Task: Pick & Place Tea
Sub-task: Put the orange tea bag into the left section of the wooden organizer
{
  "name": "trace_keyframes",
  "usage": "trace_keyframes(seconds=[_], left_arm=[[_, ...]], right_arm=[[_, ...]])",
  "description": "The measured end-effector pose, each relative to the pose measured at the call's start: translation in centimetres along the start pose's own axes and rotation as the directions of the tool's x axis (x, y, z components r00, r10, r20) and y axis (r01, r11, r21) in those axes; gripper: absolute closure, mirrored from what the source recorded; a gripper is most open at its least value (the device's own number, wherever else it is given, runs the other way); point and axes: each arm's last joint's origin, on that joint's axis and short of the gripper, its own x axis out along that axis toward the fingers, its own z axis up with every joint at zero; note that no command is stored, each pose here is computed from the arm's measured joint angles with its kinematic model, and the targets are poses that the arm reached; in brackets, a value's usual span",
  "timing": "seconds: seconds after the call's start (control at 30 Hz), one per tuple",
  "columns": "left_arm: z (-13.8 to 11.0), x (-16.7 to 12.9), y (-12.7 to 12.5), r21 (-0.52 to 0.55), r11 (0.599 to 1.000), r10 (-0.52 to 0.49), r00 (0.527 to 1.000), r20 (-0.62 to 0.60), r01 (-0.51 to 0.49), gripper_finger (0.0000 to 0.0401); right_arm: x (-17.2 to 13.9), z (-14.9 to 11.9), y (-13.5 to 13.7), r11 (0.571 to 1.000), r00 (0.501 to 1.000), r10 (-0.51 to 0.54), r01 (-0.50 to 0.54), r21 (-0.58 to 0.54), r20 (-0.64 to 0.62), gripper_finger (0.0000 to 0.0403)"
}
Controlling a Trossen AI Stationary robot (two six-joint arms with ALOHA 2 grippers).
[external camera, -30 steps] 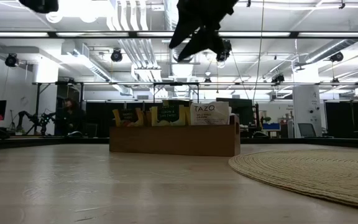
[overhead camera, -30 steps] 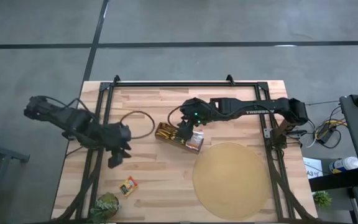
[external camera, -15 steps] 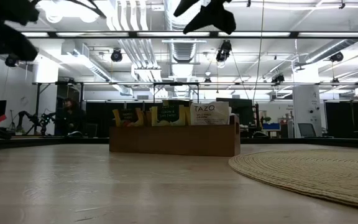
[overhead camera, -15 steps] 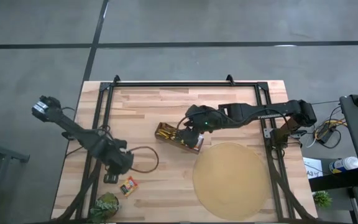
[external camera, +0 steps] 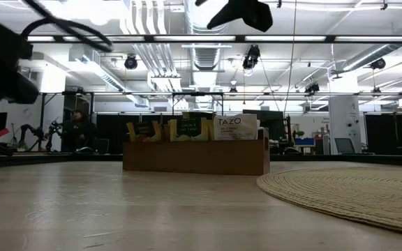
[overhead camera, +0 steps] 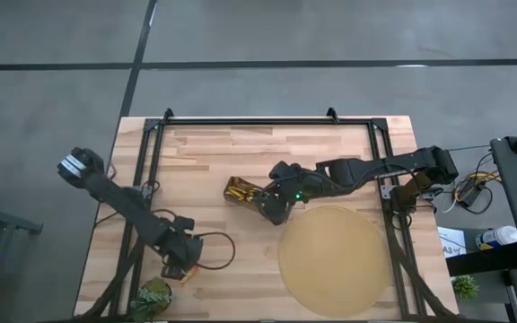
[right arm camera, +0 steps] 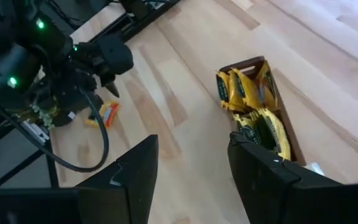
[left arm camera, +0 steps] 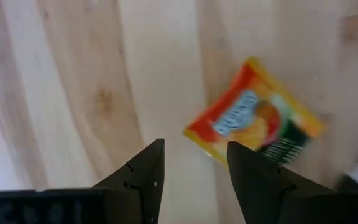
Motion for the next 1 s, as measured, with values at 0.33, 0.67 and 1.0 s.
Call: trace_keyframes(seconds=[0.33, 0.67, 1.0], left_arm=[[0.5, 2.6, -0.4, -0.030, 0.999, 0.046, 0.997, 0.061, -0.044, 0.0234], [-0.2, 1.7, -0.2, -0.063, 0.998, 0.023, 0.999, 0.027, -0.021, 0.0234], [-0.9, -1.1, -0.3, -0.134, 0.990, -0.040, 0.995, 0.095, 0.052, 0.0234]], right_arm=[[0.0, -0.2, 0.2, 1.000, 1.000, -0.005, 0.005, 0.004, 0.004, 0.0211], [0.0, -0.2, 0.1, 1.000, 1.000, -0.009, 0.009, -0.005, 0.001, 0.0211], [0.0, -0.2, 0.1, 0.999, 1.000, -0.012, 0.012, -0.035, 0.003, 0.0211]])
